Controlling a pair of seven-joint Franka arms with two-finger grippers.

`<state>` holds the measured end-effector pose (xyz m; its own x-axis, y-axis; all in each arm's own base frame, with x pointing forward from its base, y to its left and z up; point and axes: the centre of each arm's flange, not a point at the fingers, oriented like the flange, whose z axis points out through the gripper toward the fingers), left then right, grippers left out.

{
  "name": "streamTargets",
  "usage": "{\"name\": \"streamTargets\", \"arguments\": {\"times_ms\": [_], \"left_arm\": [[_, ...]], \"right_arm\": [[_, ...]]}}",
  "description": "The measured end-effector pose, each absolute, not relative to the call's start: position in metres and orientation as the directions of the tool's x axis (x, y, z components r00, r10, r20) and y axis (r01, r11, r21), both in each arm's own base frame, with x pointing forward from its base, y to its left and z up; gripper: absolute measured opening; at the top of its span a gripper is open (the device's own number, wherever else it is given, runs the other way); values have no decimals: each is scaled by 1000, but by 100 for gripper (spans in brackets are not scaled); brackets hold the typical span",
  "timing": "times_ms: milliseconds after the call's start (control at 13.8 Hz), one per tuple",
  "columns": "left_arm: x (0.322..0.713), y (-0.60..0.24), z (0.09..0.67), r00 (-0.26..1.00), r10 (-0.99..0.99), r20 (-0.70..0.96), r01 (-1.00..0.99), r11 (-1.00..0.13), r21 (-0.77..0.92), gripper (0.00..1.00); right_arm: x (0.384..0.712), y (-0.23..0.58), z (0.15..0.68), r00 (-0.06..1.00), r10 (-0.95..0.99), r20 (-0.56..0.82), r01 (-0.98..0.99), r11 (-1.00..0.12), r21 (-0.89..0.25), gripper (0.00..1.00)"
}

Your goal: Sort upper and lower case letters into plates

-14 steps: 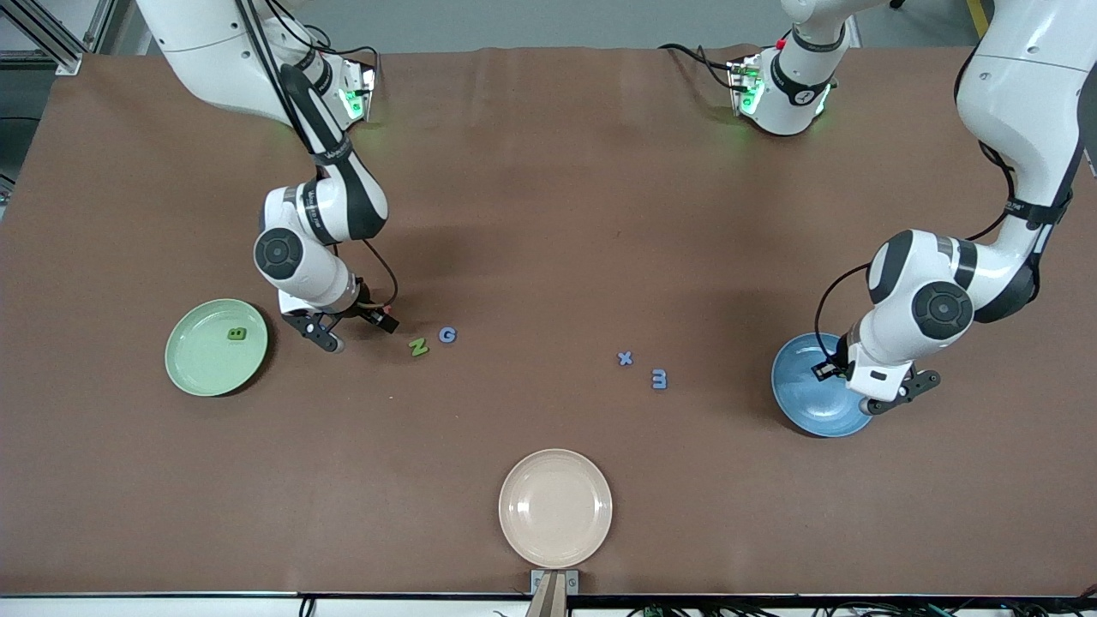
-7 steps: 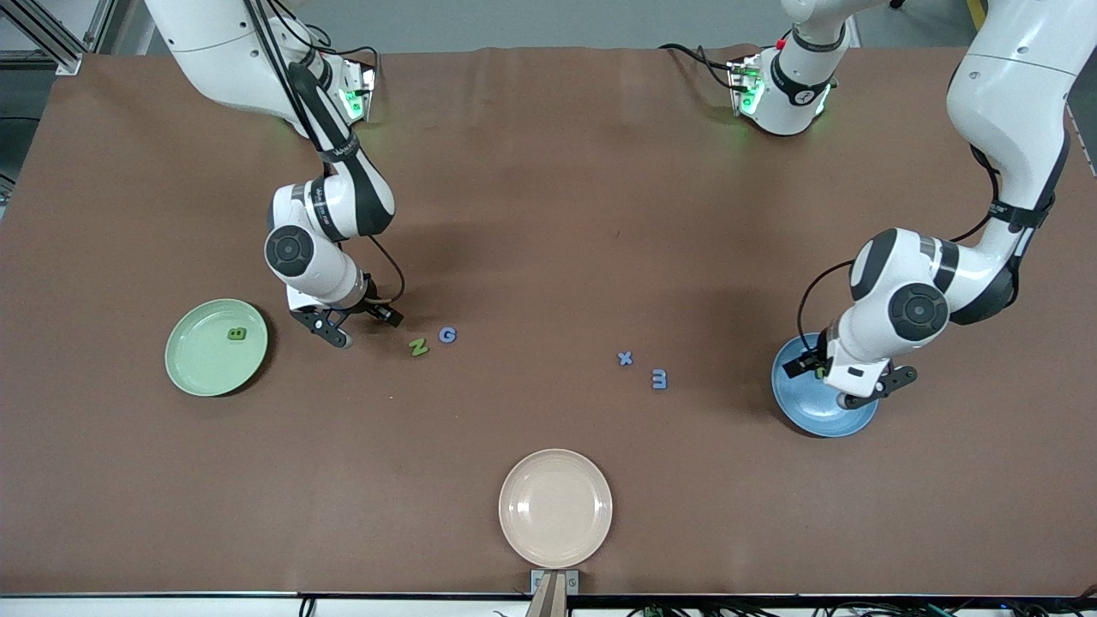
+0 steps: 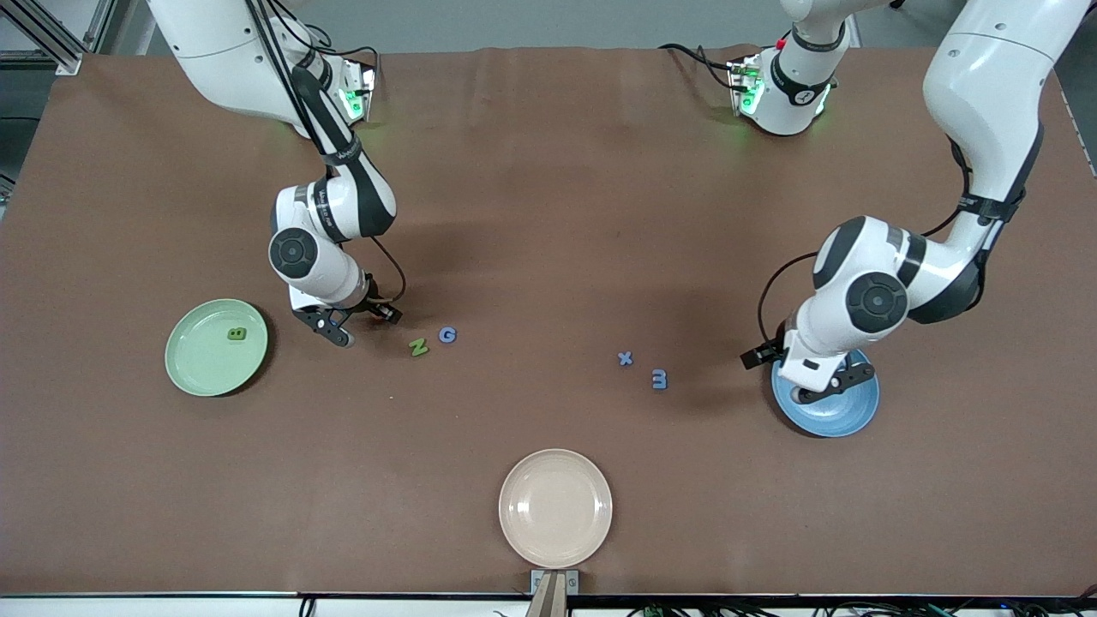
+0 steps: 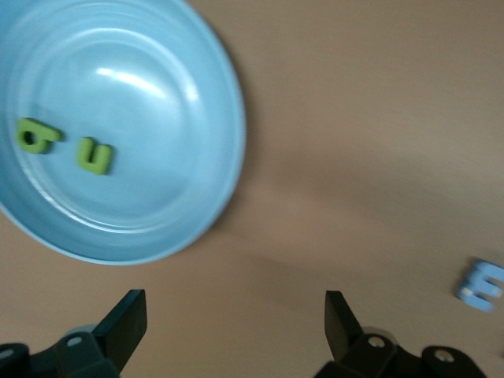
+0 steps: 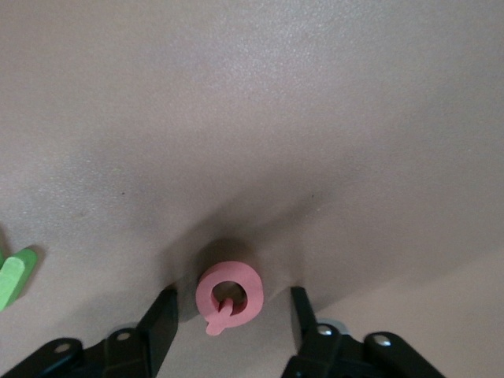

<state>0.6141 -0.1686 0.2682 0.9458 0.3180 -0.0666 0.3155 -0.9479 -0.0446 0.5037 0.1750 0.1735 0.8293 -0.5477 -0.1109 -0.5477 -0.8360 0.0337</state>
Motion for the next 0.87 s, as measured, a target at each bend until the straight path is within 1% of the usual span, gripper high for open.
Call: {"name": "streamTargets", "arguments": {"times_ms": [73,145,218,291,363,581,872], "left_arm": [[616,-187,274,954,294,-55,293,-956,-33,99],[620,-207,280,961,272,-42,272,-962,-15,99],[625,-227,284,967,253,-32,253,-967,7,98],[630,-249,284,973,230,-26,231,-973,27,98],[631,-272,279,980,197,-18,197,-980,33,95],[621,-318,256,993,119,-4,119,-993,-3,93],[622,-320,230,995,97,-8,96,-995,-8,91]], "right_arm": [[504,175,174,830,-547,-110,-547,-836,33,52],[504,175,174,830,-547,-110,-547,-836,32,51],[504,176,174,830,-547,-109,-547,-837,31,44],[504,176,174,830,-547,-108,-547,-837,31,44],[505,175,176,830,-547,-109,-547,-836,31,38],[504,174,176,832,-544,-108,-544,-838,34,37],[506,173,178,836,-539,-104,-538,-842,33,37]]}}
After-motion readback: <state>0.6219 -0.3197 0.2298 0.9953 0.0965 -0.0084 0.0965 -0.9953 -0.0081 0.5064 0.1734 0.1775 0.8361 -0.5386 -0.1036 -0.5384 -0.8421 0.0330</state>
